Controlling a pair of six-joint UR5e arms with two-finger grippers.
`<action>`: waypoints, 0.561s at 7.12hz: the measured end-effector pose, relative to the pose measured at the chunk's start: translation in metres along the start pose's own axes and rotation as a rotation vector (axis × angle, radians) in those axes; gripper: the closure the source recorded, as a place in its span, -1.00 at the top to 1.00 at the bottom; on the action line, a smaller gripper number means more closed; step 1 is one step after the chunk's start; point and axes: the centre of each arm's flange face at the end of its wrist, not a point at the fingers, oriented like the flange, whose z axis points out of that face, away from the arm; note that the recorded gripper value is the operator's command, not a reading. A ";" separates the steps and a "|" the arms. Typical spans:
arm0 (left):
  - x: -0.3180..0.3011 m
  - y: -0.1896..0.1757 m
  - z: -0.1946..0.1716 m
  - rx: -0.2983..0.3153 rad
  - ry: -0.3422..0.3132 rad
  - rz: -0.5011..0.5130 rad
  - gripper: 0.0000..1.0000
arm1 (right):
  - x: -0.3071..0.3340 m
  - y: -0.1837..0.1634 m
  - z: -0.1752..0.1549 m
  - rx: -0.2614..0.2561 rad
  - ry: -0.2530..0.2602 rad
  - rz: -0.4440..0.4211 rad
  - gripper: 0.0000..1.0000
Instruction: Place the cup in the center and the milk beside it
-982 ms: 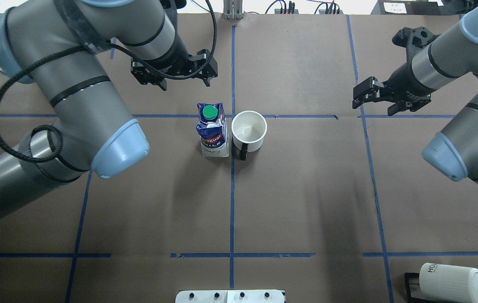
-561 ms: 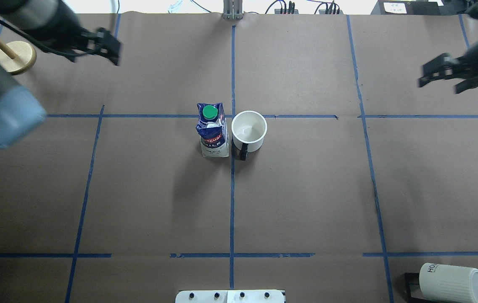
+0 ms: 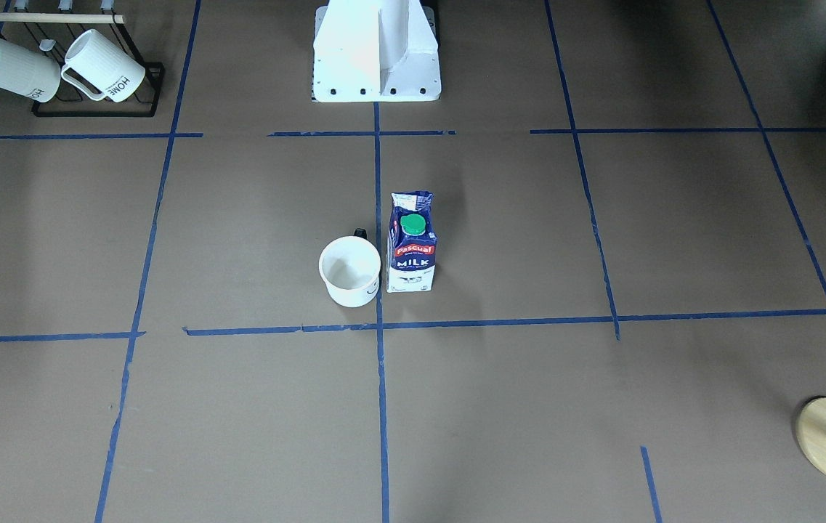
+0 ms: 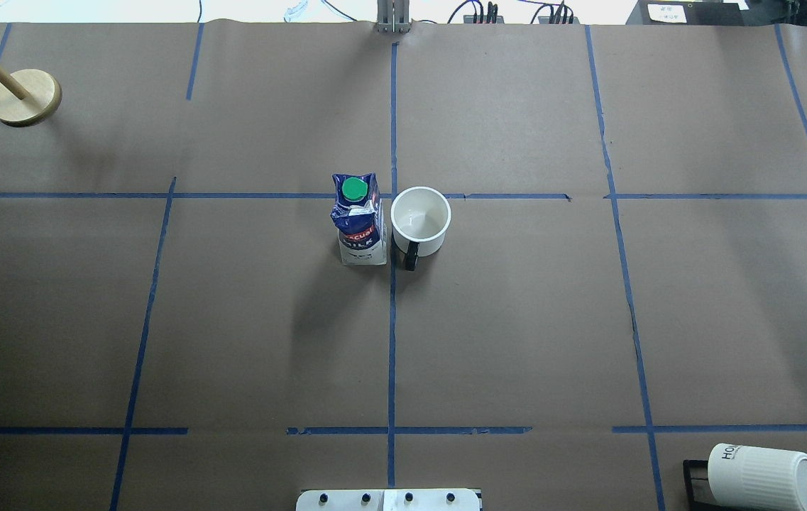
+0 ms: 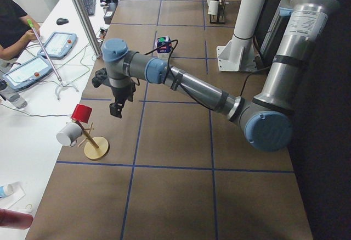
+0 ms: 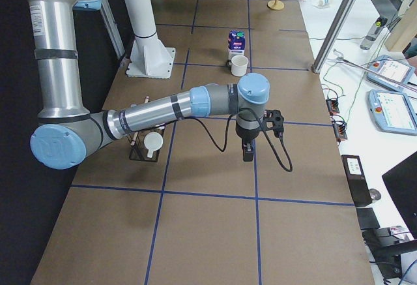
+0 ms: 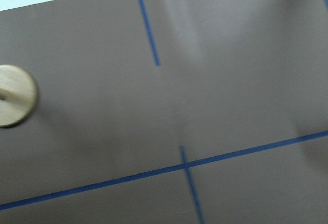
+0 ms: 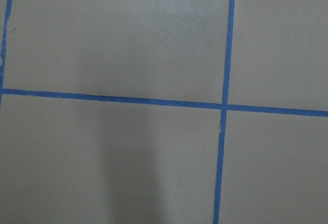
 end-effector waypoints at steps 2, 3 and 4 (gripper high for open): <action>-0.064 0.025 0.021 -0.051 0.027 -0.036 1.00 | 0.014 0.003 0.005 -0.016 -0.007 -0.013 1.00; -0.074 0.032 0.028 -0.065 0.053 -0.060 1.00 | 0.016 0.003 0.006 -0.021 -0.008 -0.012 1.00; -0.078 0.036 0.032 -0.075 0.068 -0.076 1.00 | 0.018 0.004 0.008 -0.025 -0.008 -0.008 1.00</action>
